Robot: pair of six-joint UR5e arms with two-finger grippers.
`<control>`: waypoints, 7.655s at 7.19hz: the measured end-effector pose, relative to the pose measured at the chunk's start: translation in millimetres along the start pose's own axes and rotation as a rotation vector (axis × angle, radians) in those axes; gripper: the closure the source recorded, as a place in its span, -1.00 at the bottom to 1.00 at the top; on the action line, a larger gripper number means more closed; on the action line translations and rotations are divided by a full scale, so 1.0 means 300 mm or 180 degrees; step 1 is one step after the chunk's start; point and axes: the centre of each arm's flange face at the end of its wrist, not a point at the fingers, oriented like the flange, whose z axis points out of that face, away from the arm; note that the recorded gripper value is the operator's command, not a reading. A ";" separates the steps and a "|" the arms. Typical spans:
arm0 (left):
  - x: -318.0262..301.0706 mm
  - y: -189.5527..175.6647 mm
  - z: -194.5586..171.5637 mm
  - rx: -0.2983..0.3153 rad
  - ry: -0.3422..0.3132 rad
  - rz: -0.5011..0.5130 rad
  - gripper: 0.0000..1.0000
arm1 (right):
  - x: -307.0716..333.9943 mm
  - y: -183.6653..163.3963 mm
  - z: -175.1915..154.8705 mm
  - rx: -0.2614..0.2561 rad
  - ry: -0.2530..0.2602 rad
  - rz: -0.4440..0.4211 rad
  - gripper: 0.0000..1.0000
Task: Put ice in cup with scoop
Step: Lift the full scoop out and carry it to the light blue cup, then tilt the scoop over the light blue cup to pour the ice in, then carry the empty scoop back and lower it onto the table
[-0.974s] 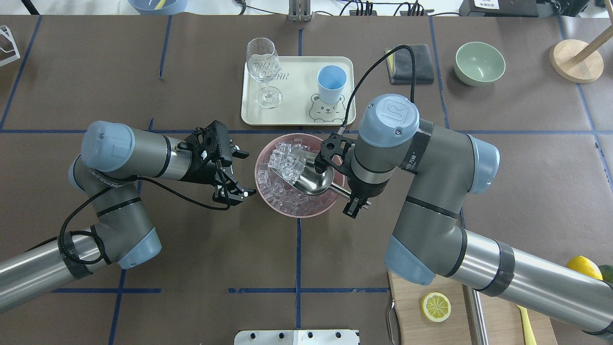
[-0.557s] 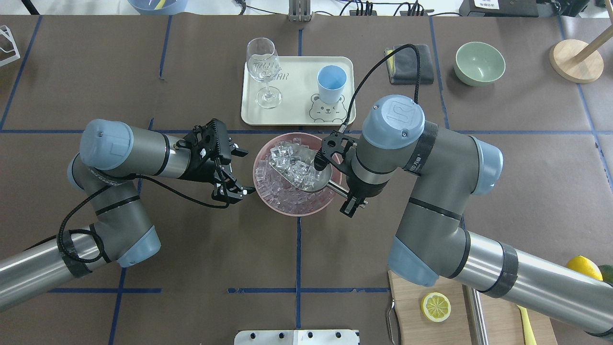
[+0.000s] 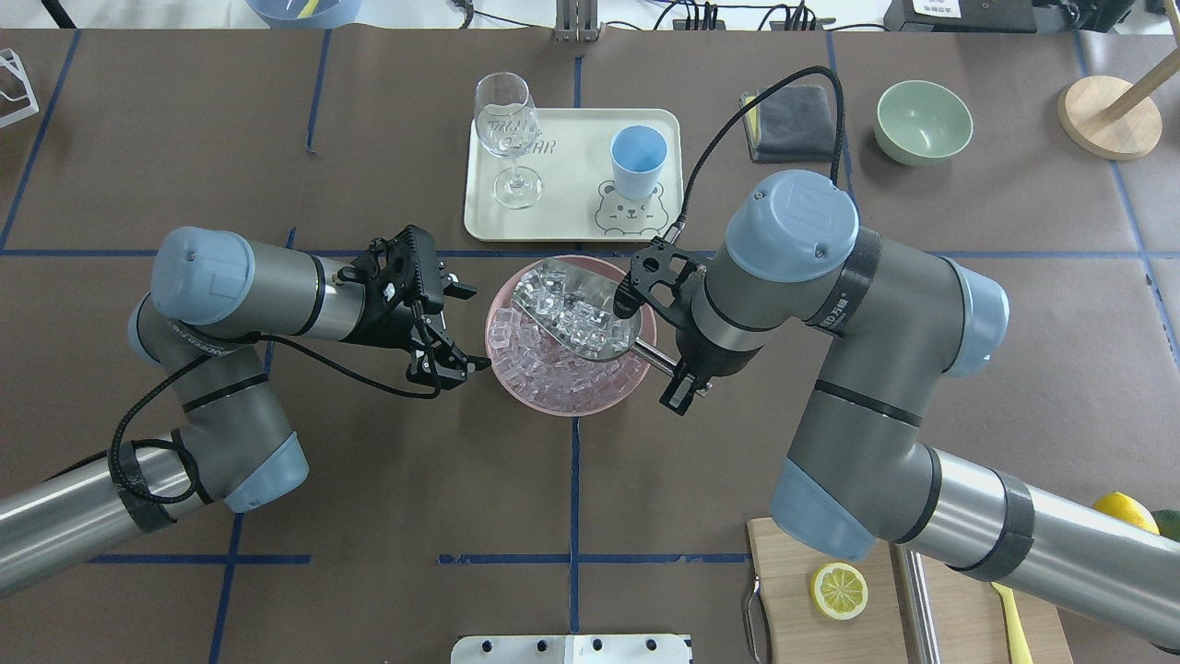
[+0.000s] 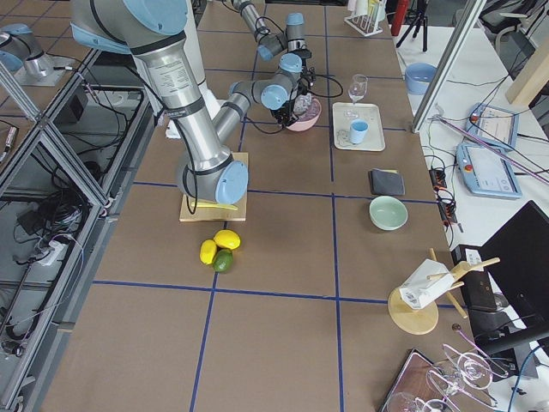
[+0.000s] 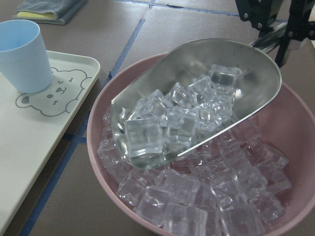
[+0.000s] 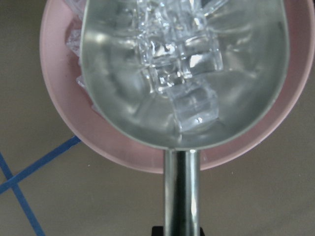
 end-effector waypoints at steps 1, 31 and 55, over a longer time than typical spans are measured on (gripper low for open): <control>-0.002 0.000 -0.002 0.0001 -0.0004 0.0002 -1.00 | 0.000 0.012 -0.044 -0.0058 0.0039 0.0083 1.00; -0.076 0.083 -0.055 -0.0088 -0.0137 -0.0044 -1.00 | 0.538 -0.337 -0.384 -0.2106 0.0547 0.0832 1.00; -0.359 0.225 -0.477 -0.0303 -0.0050 -0.0023 -1.00 | 0.422 0.880 0.219 -0.0434 0.0575 0.3174 -1.00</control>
